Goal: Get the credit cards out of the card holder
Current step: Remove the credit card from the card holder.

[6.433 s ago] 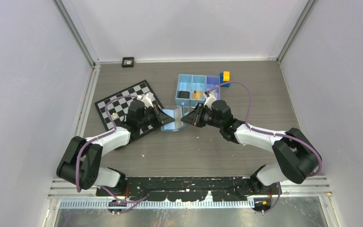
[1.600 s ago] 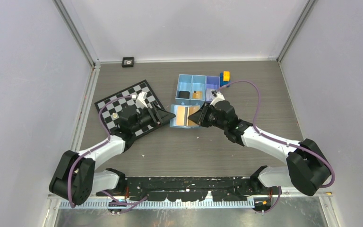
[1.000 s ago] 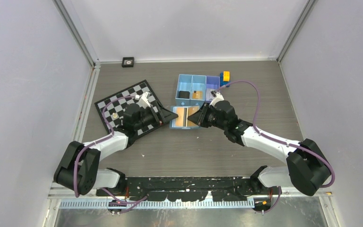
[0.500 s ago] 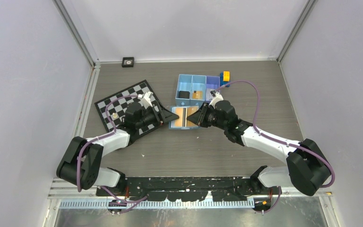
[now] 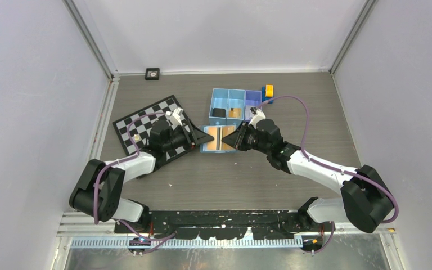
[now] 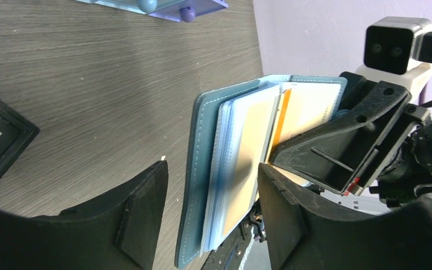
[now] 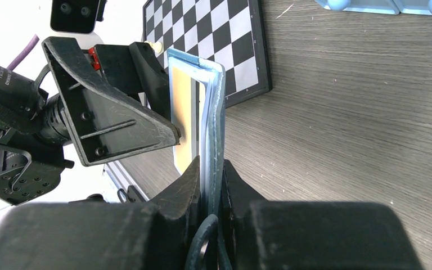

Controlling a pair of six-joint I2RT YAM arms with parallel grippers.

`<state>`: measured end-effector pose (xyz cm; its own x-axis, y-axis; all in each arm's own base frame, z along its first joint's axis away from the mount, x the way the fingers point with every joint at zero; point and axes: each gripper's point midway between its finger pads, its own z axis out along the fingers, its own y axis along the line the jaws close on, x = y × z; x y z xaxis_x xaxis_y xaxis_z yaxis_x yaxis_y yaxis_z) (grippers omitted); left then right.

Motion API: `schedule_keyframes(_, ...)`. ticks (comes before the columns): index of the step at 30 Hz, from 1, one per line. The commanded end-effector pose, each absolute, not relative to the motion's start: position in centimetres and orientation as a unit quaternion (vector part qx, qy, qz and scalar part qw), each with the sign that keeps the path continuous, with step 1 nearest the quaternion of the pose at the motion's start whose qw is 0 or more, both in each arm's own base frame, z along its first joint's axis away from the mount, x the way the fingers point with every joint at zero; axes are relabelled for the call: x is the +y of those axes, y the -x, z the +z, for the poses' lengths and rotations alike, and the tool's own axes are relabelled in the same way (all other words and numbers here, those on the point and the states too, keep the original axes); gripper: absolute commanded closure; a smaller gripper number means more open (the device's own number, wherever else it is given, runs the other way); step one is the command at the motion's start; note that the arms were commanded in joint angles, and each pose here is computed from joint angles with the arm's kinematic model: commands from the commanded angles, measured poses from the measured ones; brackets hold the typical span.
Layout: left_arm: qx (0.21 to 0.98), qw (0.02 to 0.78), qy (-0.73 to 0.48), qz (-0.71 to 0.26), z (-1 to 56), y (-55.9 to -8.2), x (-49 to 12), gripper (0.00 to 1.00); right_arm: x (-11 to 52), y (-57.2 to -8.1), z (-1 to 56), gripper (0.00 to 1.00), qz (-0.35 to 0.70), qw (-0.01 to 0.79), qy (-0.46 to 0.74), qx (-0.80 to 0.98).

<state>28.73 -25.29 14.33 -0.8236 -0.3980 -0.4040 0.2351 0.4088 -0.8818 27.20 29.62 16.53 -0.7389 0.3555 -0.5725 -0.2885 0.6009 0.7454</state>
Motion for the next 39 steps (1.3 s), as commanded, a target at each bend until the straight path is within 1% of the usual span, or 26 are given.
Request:
schedule_keyframes(1,0.747,0.312,0.010,-0.587,17.6,-28.9,-26.4,0.39,30.0,-27.6,19.3,0.99,0.471,0.389,-0.016,0.791)
schedule_keyframes(3,0.743,0.307,0.006,-0.594,17.8,-28.8,-26.7,0.41,29.8,-27.7,19.2,0.99,0.467,0.391,-0.018,0.793)
schedule_keyframes(4,0.741,0.308,0.004,-0.597,17.9,-28.7,-26.7,0.43,29.8,-27.7,19.1,0.99,0.465,0.390,-0.020,0.794)
schedule_keyframes(6,0.737,0.310,0.003,-0.600,18.0,-28.7,-26.7,0.54,29.8,-27.8,19.1,0.98,0.463,0.390,-0.022,0.795)
schedule_keyframes(9,0.733,0.315,0.000,-0.603,18.4,-28.6,-26.7,0.78,29.6,-28.0,18.8,0.97,0.457,0.390,-0.025,0.799)
schedule_keyframes(10,0.733,0.315,0.000,-0.603,18.4,-28.6,-26.7,0.86,29.6,-28.0,18.7,0.96,0.456,0.390,-0.026,0.800)
schedule_keyframes(11,0.732,0.317,0.000,-0.603,18.5,-28.6,-26.7,0.92,29.5,-28.0,18.7,0.92,0.455,0.390,-0.027,0.800)
schedule_keyframes(12,0.732,0.318,0.001,-0.602,18.5,-28.6,-26.6,0.97,29.5,-28.0,18.7,0.84,0.455,0.389,-0.027,0.800)
schedule_keyframes(13,0.733,0.319,0.003,-0.601,18.4,-28.6,-26.6,1.00,29.4,-28.0,18.7,0.79,0.454,0.391,-0.029,0.801)
schedule_keyframes(15,0.735,0.321,0.005,-0.598,18.3,-28.7,-26.5,1.00,29.0,-28.2,18.6,0.74,0.445,0.395,-0.035,0.803)
schedule_keyframes(19,0.737,0.328,0.008,-0.592,18.4,-28.7,-26.2,1.00,28.1,-28.5,18.4,0.69,0.429,0.404,-0.050,0.806)
schedule_keyframes(20,0.737,0.330,0.010,-0.589,18.4,-28.7,-26.1,1.00,27.8,-28.6,18.5,0.65,0.426,0.407,-0.054,0.806)
schedule_keyframes(23,0.742,0.338,0.016,-0.578,18.3,-28.8,-25.7,1.00,27.0,-28.9,18.2,0.49,0.412,0.411,-0.067,0.811)
schedule_keyframes(25,0.746,0.345,0.017,-0.569,18.3,-28.8,-25.5,1.00,26.3,-29.1,18.3,0.41,0.401,0.417,-0.077,0.812)
schedule_keyframes(26,0.749,0.348,0.018,-0.564,18.2,-28.8,-25.3,1.00,25.9,-29.2,18.4,0.39,0.393,0.421,-0.081,0.813)
schedule_keyframes(29,0.755,0.356,0.025,-0.549,18.1,-28.9,-24.8,1.00,24.4,-29.3,19.6,0.37,0.368,0.449,-0.088,0.810)
schedule_keyframes(32,0.761,0.363,0.032,-0.537,17.9,-29.0,-24.4,1.00,23.7,-28.7,21.5,0.38,0.376,0.473,-0.079,0.793)
schedule_keyframes(39,0.763,0.363,0.033,-0.535,17.7,-29.1,-24.4,1.00,23.4,-27.7,23.7,0.46,0.390,0.497,-0.047,0.774)
